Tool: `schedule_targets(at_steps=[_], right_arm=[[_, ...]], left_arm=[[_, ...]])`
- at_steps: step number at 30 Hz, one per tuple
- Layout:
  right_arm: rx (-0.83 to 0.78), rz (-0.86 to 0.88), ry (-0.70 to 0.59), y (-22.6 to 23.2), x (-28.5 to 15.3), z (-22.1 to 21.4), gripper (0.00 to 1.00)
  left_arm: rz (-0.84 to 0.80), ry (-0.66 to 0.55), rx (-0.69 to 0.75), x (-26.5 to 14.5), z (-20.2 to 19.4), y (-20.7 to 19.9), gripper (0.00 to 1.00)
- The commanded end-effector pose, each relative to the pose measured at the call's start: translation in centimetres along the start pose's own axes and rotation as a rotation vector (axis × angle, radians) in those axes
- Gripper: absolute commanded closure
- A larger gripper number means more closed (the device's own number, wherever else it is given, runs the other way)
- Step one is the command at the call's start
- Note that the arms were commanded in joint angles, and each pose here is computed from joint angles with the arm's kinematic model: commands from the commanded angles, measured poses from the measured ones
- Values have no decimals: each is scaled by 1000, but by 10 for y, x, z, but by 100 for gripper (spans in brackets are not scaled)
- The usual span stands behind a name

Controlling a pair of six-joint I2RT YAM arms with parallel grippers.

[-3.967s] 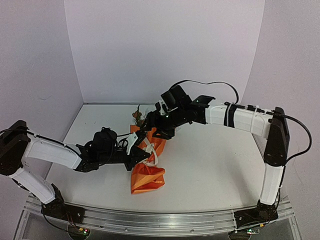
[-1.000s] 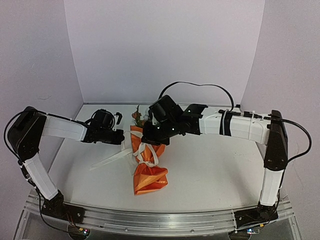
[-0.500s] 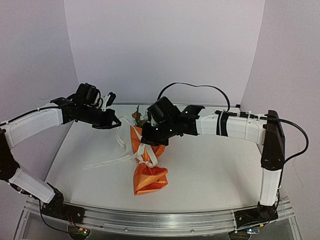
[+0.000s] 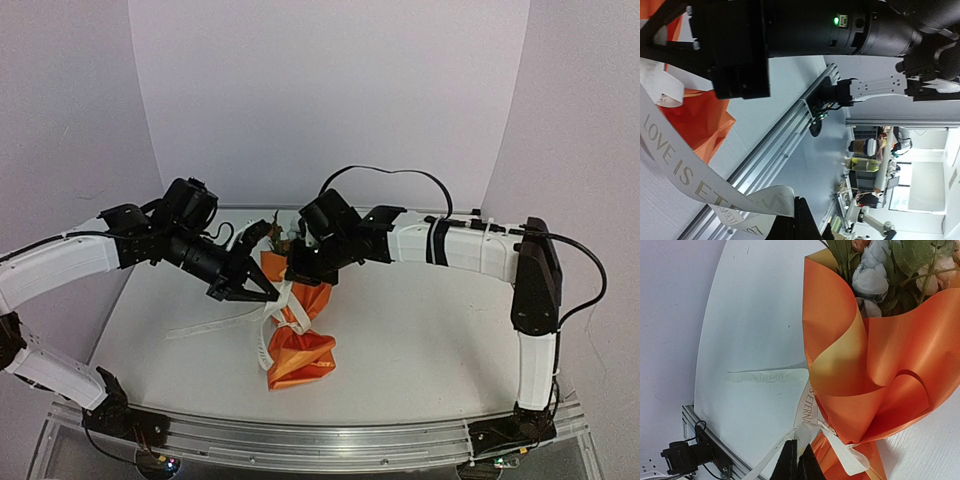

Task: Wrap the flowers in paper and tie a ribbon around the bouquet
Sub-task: Cross the half-tied ribbon over the folded bouquet.

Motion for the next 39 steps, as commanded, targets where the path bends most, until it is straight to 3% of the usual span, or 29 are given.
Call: schedule_targets(at_steps=[1,6,14,18,24,31,39], right_arm=[[1,62,-14,13,-4,14,100],[13,110,10,9,-4,20,100],[-15,159,56,10,-3,22,100],[-26,156,64,7,-2,19,100],[-41,141,63,2,-2,16,100],[-29,123,49,-3,-9,14,100],[-29,109,22,-5,-18,12,100]], left_arm=[[-236,-68,-31,8,22,-38,99],[-390,-270,-59,24,62,-67,99],[-519,-357,-113,58,84,-81,98],[-436,-358,-161,70,73,-52,98],[-135,-202,-111,104,29,1,94],[73,-87,-102,133,-8,60,79],[136,-101,55,120,-7,44,46]])
Point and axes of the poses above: each gripper's point midway between its finger pads, its own x axis out along the fingers, its own y axis along the line the jaws close on, z = x × y, the point moved 2 cm from there along -x, back along the fingers, and after that the axes turned 5 degrees about x, right-handed, at the moved point
